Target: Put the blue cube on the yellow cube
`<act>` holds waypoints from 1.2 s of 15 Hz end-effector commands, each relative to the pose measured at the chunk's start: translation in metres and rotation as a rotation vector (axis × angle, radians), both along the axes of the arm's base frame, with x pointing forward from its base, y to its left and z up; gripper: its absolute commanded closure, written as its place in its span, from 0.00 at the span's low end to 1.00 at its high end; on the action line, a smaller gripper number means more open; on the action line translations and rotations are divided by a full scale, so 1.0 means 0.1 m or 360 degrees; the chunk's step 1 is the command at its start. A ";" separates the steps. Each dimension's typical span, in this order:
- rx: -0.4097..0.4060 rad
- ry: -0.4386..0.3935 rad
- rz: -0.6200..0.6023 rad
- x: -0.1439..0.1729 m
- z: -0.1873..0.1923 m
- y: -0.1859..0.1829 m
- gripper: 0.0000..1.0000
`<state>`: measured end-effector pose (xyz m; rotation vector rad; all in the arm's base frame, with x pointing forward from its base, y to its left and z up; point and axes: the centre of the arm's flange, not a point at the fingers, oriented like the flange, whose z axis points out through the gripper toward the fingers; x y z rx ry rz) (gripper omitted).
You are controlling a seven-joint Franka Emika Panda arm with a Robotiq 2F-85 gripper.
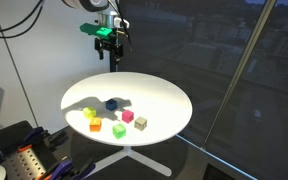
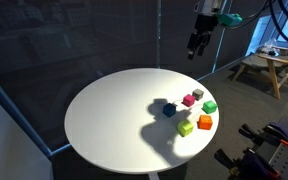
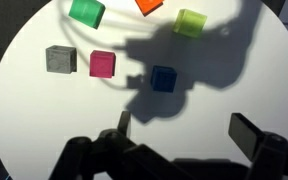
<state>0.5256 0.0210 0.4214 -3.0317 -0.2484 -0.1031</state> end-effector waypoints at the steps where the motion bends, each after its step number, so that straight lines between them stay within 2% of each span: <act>1: -0.0064 -0.0010 0.0007 0.04 -0.01 0.12 0.00; 6: -0.0133 -0.0023 -0.0052 0.10 -0.07 0.29 0.00; 11: -0.0143 -0.0050 -0.0233 0.20 -0.24 0.43 0.00; 18: -0.0136 0.0087 -0.0265 0.39 -0.66 0.47 0.00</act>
